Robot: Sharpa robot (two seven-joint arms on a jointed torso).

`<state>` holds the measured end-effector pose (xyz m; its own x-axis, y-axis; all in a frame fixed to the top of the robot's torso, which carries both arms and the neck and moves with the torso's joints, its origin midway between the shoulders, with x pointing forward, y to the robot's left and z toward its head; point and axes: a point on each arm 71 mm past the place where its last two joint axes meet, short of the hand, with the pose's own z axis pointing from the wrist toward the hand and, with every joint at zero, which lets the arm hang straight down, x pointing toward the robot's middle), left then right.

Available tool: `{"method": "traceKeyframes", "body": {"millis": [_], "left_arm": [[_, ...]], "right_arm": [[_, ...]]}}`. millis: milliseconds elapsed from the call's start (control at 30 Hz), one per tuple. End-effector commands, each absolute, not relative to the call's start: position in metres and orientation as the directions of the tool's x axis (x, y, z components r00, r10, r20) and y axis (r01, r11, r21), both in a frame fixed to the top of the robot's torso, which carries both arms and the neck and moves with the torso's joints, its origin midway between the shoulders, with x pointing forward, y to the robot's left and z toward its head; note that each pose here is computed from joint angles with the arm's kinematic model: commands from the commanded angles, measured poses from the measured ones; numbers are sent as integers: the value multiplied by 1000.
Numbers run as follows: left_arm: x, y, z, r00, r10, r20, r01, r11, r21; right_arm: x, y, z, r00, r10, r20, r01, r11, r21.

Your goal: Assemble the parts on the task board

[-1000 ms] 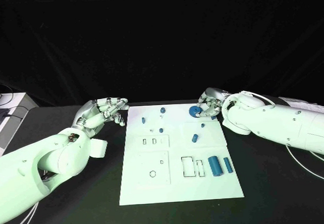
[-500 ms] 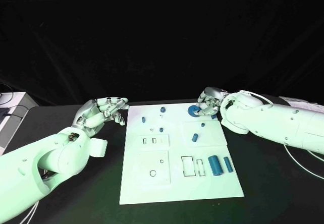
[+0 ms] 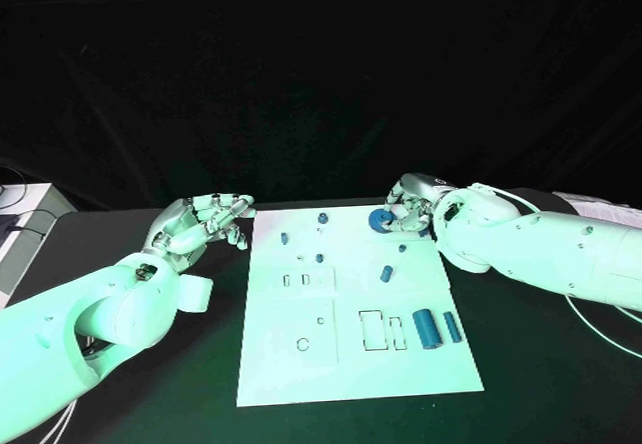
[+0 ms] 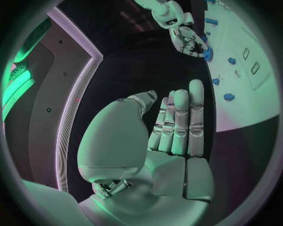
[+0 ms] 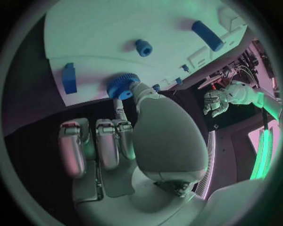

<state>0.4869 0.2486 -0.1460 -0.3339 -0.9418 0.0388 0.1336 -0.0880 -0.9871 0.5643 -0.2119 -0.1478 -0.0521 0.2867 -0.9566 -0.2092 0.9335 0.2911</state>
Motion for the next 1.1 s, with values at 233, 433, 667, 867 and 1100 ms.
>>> {"method": "traceKeyframes", "body": {"millis": [233,433,667,867,1100], "left_arm": [[486,247,-145,-353,-935,42,137,-96,-986],[486,246,-145,-354,-934,42,137,-97,-986],[486,245,-145,-358,-933,44,136,-99,-986],[487,245,-145,-358,-933,44,135,-99,-986],[486,244,-145,-361,-932,45,135,-100,-986]], "right_arm": [[544,-181,-134,52,278,-959,-331,911,246],[537,-151,-134,44,264,-963,-399,889,225],[539,-131,-138,46,253,-966,-407,888,213],[541,-117,-144,45,246,-968,-405,890,208],[545,-107,-147,42,239,-970,-402,893,203]]}}
